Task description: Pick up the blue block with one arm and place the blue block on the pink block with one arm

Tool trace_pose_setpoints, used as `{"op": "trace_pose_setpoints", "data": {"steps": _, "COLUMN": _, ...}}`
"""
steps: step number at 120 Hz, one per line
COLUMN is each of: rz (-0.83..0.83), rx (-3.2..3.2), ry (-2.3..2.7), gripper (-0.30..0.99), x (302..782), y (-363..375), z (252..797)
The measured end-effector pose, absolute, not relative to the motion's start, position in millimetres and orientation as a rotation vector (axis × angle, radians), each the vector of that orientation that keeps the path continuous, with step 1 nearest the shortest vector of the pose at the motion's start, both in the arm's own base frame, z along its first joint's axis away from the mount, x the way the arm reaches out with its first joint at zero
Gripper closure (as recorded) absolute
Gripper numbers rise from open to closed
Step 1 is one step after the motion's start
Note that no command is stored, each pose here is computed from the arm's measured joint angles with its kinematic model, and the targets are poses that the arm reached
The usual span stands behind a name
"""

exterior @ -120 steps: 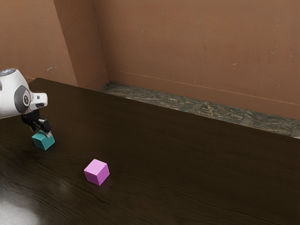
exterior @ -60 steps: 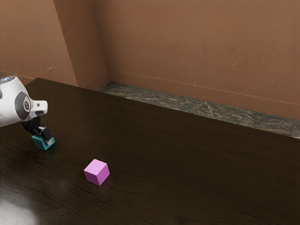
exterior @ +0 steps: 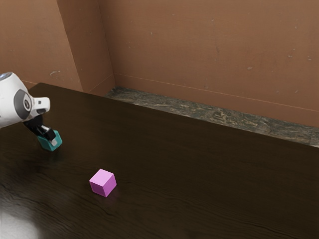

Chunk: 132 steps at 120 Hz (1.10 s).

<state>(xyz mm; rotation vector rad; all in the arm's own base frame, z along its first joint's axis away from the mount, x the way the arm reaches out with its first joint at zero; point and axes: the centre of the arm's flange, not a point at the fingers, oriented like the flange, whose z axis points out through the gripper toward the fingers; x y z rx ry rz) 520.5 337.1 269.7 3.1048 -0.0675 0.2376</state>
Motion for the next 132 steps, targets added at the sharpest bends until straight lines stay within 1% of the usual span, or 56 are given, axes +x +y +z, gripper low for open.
{"op": "trace_pose_setpoints", "data": {"steps": 8, "rz": 0.324, "rx": 3.122, "ry": -0.100, "gripper": 0.35, "x": 524.0, "y": 323.0, "z": 311.5}}
{"op": "trace_pose_setpoints", "data": {"steps": 21, "rz": 0.405, "rx": 3.114, "ry": -0.149, "gripper": 0.34, "x": 507.8, "y": 275.1, "z": 361.1}}
{"op": "trace_pose_setpoints", "data": {"steps": 29, "rz": 0.438, "rx": 3.099, "ry": -0.183, "gripper": 0.34, "x": 501.7, "y": 238.5, "z": 380.1}}
{"op": "trace_pose_setpoints", "data": {"steps": 41, "rz": 0.459, "rx": 3.073, "ry": -0.232, "gripper": 0.35, "x": 498.2, "y": 186.1, "z": 394.1}}
{"op": "trace_pose_setpoints", "data": {"steps": 52, "rz": 0.447, "rx": 3.051, "ry": -0.244, "gripper": 0.35, "x": 495.5, "y": 148.3, "z": 394.7}}
{"op": "trace_pose_setpoints", "data": {"steps": 65, "rz": 0.422, "rx": 3.042, "ry": -0.185, "gripper": 0.35, "x": 492.8, "y": 127.9, "z": 390.2}}
{"op": "trace_pose_setpoints", "data": {"steps": 86, "rz": 0.359, "rx": 3.024, "ry": -0.134, "gripper": 0.35, "x": 502.6, "y": 83.0, "z": 375.1}}
{"op": "trace_pose_setpoints", "data": {"steps": 106, "rz": 0.279, "rx": 3.016, "ry": -0.017, "gripper": 0.34, "x": 506.6, "y": 70.7, "z": 351.9}}
{"op": "trace_pose_setpoints", "data": {"steps": 132, "rz": 0.225, "rx": 3.008, "ry": 0.110, "gripper": 0.34, "x": 505.8, "y": 65.4, "z": 337.6}}
